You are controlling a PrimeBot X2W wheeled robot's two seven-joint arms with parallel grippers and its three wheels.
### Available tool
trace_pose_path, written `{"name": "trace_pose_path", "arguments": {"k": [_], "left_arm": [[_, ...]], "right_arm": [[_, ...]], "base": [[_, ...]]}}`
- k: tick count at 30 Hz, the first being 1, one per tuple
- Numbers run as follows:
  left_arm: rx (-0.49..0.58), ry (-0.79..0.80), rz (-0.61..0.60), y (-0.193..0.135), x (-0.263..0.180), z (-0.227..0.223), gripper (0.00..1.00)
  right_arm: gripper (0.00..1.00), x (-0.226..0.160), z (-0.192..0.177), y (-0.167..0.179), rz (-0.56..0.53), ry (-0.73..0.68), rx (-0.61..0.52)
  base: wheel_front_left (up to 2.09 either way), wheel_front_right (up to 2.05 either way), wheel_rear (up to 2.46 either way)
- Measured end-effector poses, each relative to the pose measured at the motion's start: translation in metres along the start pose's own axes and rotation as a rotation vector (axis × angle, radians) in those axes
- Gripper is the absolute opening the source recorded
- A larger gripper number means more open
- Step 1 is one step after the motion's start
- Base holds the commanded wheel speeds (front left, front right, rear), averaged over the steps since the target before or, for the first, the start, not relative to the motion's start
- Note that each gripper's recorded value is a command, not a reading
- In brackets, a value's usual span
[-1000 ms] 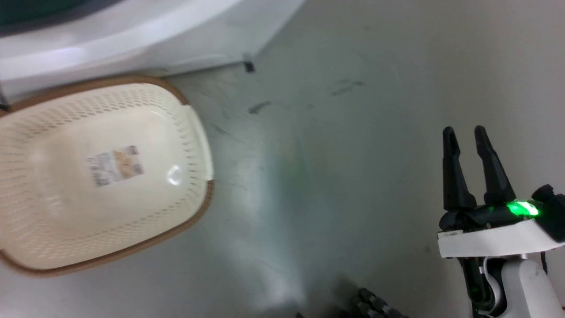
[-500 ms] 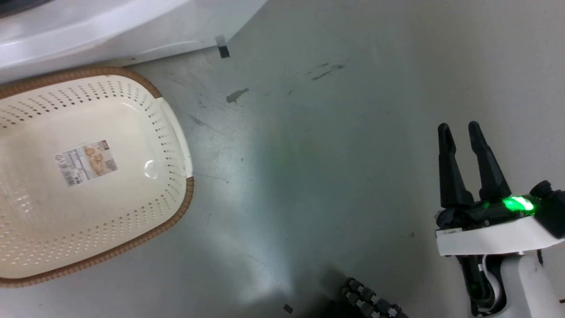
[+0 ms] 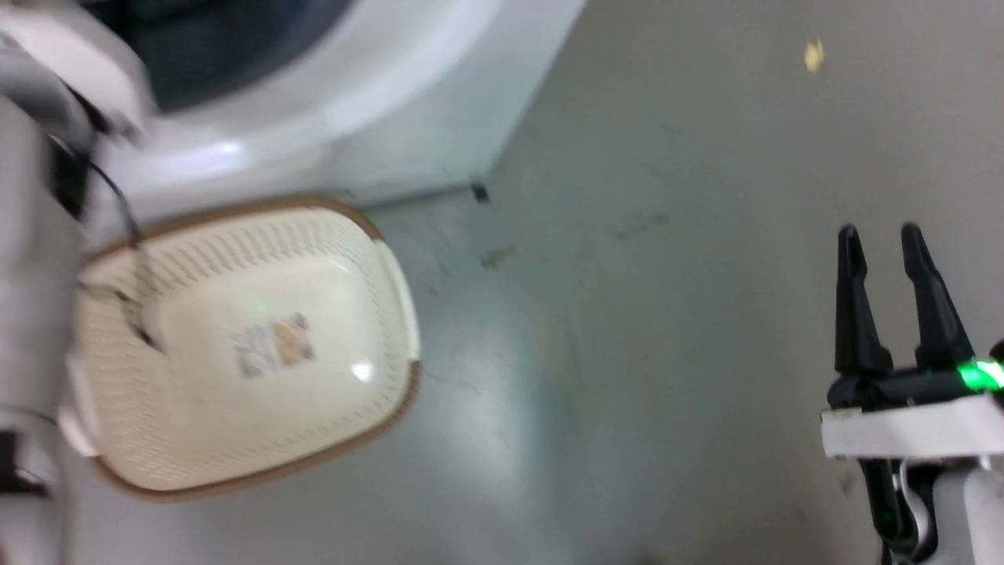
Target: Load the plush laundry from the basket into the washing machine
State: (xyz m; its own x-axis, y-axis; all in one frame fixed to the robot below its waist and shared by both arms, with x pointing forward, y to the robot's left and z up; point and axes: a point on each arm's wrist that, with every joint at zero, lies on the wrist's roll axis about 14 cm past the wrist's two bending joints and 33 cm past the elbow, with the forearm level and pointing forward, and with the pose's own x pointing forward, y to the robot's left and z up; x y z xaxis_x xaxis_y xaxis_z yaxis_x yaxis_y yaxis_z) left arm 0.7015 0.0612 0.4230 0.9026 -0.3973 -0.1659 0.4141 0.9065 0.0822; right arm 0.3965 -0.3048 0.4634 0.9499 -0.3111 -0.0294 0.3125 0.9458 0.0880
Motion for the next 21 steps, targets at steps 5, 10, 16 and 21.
{"name": "trace_pose_path", "arguments": {"k": [5, 10, 16, 21], "left_arm": [[-0.031, -0.047, -0.012, -0.024, -0.068, 0.017, 1.0], [-0.071, -0.157, 0.031, -0.027, -0.132, 0.051, 1.0], [-0.135, -0.269, 0.154, -0.032, -0.249, 0.063, 1.0], [-0.172, -0.312, 0.227, -0.044, -0.303, 0.065, 1.0]], "right_arm": [[1.0, -0.019, 0.021, 0.016, 0.061, -0.052, -0.003], [1.0, -0.031, 0.041, 0.039, 0.135, -0.111, 0.017], [1.0, -0.053, 0.06, 0.069, 0.24, -0.167, 0.054], [1.0, -0.065, 0.066, 0.086, 0.301, -0.186, 0.071]], "base": [[0.0, 0.0, 0.0], [0.0, 0.0, 0.0], [0.0, 0.0, 0.0], [0.0, 0.0, 0.0]]}}
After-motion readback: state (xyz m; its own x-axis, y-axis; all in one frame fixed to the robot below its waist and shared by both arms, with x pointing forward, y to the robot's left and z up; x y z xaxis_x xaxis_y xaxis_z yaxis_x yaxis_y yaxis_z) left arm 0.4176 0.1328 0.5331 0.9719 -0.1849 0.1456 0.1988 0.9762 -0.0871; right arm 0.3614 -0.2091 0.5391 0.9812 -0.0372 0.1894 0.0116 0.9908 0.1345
